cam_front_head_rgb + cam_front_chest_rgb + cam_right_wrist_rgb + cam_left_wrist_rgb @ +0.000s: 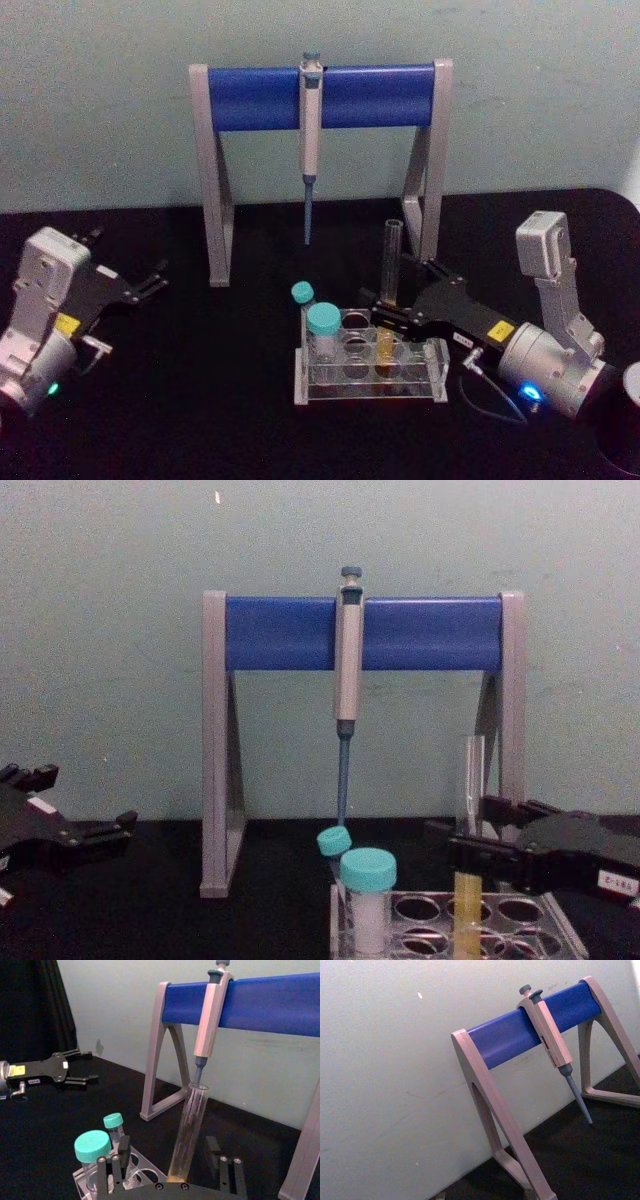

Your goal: Pick up the test tube from the test tube rack, shake it, then place it back into the test tube rack.

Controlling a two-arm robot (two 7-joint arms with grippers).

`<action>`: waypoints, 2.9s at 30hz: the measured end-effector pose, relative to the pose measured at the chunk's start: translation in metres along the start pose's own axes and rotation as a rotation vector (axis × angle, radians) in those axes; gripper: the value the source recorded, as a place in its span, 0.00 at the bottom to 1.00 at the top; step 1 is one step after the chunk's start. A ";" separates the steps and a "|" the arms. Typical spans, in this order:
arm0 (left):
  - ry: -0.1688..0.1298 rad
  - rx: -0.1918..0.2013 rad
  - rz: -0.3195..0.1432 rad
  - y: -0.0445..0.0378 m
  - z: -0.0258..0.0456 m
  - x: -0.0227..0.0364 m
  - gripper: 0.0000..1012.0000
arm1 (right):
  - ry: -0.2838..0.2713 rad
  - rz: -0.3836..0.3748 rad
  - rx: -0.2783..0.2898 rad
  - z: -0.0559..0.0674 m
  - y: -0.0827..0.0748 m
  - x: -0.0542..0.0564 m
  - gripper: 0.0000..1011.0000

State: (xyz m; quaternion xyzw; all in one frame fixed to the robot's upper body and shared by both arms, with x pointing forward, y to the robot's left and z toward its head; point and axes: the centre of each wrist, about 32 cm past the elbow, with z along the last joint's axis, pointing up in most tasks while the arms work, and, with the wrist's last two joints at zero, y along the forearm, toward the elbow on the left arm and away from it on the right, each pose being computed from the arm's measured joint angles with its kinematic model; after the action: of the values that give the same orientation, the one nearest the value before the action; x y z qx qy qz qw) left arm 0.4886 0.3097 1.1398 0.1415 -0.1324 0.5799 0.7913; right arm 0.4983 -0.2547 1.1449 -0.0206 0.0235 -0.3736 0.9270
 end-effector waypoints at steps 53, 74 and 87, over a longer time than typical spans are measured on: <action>0.000 0.000 0.000 0.0000 0.0000 0.0000 1.00 | -0.032 -0.508 -0.007 -0.066 -0.046 -0.031 0.99; 0.000 0.000 0.000 0.0000 0.0000 0.0000 1.00 | -0.034 -0.506 -0.004 -0.065 -0.047 -0.031 0.99; 0.000 0.000 0.000 0.0000 0.0000 0.0000 1.00 | -0.034 -0.507 -0.002 -0.065 -0.047 -0.031 0.99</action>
State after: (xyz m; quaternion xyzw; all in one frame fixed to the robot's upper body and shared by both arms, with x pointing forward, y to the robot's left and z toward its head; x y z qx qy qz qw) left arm 0.4886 0.3097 1.1398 0.1415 -0.1325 0.5799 0.7913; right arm 0.4395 -0.2680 1.0838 -0.0331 0.0023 -0.5939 0.8039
